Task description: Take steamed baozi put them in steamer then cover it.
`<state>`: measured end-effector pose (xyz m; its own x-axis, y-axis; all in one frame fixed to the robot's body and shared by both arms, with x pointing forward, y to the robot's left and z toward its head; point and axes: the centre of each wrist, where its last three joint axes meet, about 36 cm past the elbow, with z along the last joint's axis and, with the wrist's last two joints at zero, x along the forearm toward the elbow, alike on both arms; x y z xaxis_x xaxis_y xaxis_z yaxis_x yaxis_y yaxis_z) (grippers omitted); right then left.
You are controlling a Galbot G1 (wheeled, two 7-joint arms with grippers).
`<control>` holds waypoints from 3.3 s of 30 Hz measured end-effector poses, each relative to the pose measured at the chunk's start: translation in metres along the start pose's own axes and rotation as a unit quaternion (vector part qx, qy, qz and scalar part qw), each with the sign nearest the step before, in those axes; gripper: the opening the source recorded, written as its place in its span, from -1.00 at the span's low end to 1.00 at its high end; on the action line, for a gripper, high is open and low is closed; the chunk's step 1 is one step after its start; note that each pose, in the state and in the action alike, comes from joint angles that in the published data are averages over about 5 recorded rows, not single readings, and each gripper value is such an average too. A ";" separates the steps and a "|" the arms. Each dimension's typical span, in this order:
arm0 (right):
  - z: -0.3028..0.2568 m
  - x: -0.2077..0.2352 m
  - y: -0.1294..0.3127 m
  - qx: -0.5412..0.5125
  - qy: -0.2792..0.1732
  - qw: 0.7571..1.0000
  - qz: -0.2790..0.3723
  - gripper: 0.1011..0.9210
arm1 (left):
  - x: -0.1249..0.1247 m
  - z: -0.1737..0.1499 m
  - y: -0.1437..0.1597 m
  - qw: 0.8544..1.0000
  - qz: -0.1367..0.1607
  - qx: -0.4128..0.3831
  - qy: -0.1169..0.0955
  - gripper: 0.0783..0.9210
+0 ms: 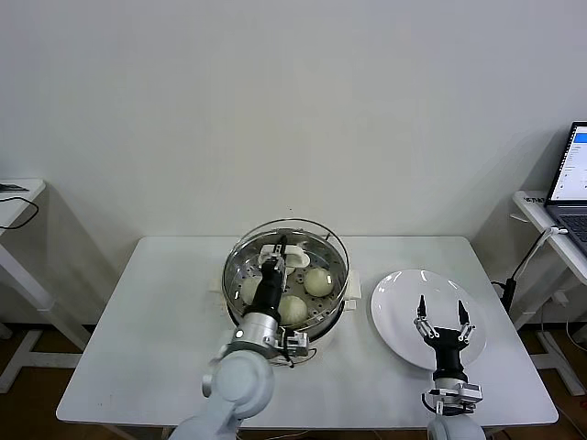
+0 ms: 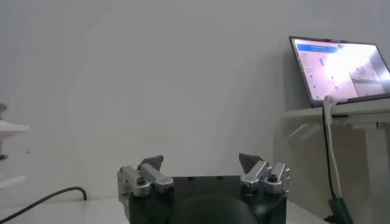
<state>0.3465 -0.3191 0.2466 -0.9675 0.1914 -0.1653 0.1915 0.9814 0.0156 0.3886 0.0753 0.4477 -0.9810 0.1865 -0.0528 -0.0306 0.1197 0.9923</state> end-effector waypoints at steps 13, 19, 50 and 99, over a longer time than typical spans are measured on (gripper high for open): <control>0.002 0.000 0.001 0.000 0.001 1.000 -0.001 0.76 | -0.011 -0.008 -0.013 0.999 0.018 -0.028 0.011 -0.72; 0.002 0.001 0.001 0.000 0.002 1.000 -0.002 0.76 | -0.011 -0.007 -0.014 0.999 0.024 -0.035 0.015 -0.72; 0.005 0.000 0.005 -0.003 0.001 1.000 -0.002 0.76 | -0.015 -0.006 -0.018 0.998 0.044 -0.050 0.021 -0.64; -0.033 0.009 0.014 -0.021 0.044 0.999 -0.022 0.76 | 0.070 0.145 0.019 0.960 -0.027 0.275 0.046 0.77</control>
<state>0.3347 -0.3031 0.2777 -0.9859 0.1470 -0.0802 0.1431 0.9883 0.0527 0.3470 0.2317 0.4465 -0.9944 0.0818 -0.0665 -0.0004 0.6277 0.7785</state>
